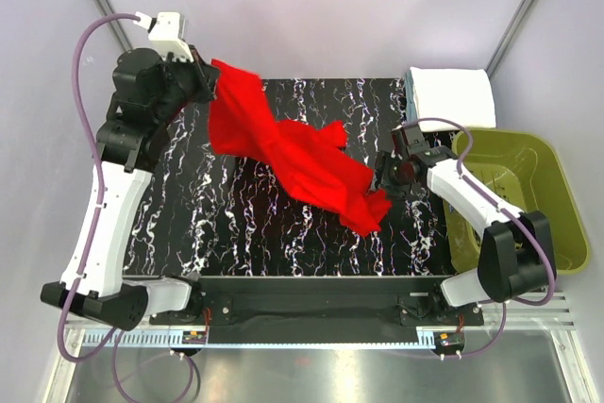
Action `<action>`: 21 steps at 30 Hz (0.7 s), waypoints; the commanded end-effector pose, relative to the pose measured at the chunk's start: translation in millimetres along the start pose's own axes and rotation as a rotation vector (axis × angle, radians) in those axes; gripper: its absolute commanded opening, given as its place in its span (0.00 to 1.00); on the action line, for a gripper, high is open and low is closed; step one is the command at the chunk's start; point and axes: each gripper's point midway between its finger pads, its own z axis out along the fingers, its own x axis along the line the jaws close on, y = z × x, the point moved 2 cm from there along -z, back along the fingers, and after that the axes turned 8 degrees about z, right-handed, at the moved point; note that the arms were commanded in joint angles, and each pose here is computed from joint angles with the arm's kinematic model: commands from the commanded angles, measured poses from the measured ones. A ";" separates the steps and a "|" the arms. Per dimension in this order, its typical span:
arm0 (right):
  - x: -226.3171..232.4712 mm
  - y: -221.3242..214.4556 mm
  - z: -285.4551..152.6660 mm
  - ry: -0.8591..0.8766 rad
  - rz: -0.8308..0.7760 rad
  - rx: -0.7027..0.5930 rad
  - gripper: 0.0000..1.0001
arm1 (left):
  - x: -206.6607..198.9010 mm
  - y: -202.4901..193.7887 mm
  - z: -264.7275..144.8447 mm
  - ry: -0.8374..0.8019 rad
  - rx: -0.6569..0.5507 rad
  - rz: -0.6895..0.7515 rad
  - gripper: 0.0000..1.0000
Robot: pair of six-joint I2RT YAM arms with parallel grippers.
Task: Fold and stack the t-shirts
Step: Flatten the tshirt out
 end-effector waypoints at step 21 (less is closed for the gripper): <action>26.2 -60.2 21.0 0.205 -0.147 0.072 0.60 | 140.8 -37.6 -33.1 0.611 0.166 -0.060 0.00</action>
